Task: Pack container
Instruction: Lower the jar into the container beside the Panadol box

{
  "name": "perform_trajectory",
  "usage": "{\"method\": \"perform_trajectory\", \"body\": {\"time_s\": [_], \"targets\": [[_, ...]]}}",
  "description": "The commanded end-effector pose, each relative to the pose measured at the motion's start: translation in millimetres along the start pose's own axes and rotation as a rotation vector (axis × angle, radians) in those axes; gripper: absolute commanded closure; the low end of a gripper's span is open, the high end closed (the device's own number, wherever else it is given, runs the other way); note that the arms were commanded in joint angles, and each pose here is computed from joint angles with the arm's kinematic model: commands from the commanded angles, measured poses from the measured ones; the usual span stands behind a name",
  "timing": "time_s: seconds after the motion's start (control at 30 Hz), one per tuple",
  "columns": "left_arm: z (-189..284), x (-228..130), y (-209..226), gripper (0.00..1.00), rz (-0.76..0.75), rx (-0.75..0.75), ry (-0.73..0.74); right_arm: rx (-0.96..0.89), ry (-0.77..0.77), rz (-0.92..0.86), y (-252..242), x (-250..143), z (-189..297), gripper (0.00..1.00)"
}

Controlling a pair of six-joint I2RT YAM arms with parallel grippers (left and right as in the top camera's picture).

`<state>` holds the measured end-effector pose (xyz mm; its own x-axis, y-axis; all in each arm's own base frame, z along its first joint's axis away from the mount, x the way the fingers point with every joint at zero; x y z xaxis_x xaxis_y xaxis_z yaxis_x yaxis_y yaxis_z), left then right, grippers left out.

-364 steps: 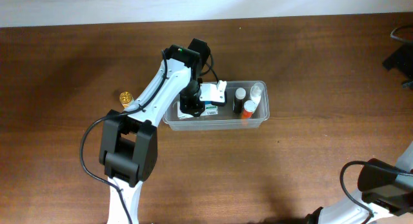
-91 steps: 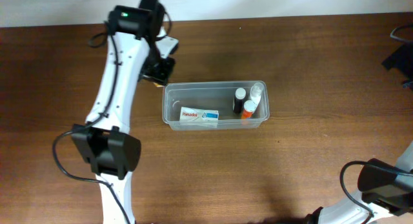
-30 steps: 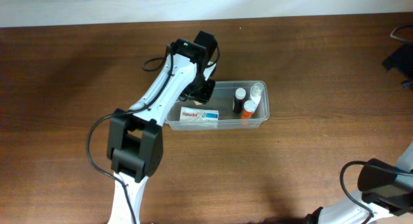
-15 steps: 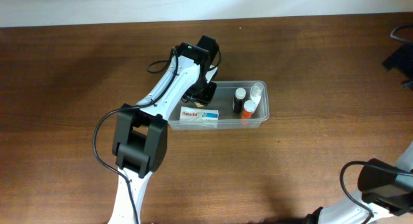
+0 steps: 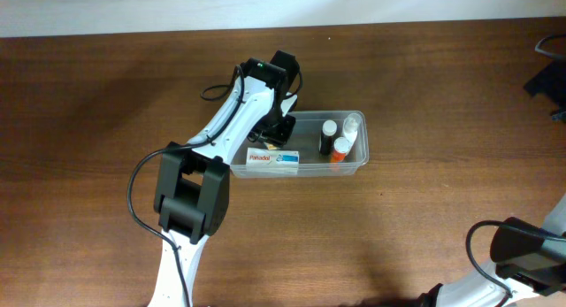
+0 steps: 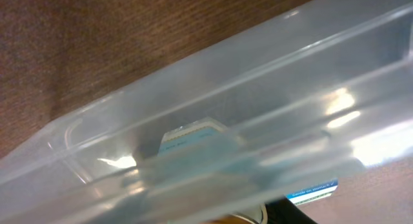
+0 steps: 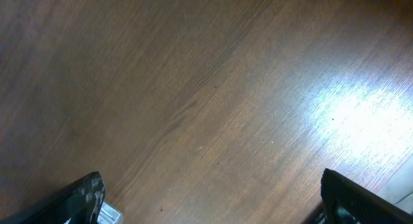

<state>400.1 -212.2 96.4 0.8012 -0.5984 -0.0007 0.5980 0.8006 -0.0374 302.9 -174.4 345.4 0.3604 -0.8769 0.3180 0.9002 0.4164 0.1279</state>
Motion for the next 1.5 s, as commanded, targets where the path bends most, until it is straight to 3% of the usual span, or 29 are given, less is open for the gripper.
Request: {"method": "perform_trajectory", "body": {"time_s": [0.0, 1.13, 1.47], "targets": [[-3.6, -0.9, -3.0, 0.75, -0.021, -0.003, 0.014, -0.010, -0.008, -0.001, -3.4, -0.1, 2.5, 0.02], [-3.5, 3.7, 5.5, 0.76, -0.090, 0.065, -0.002, -0.010, -0.008, -0.001, -3.4, -0.1, 2.5, 0.02], [-3.5, 3.0, 5.6, 0.76, 0.031, 0.063, -0.003, -0.010, -0.008, -0.001, -3.4, -0.1, 2.5, 0.02]]}}
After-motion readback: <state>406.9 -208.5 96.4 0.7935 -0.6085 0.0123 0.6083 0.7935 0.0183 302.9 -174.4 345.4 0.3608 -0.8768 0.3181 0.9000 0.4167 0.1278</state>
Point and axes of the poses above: each gripper's point midway between its finger pads, its own z axis back along the fingers, its own y axis along the line the jaws close on, x = y × z, the point moved 5 cm from there along z, back along the fingers, and after that the axes turned 12 degrees about -z, right-handed, at the moved point
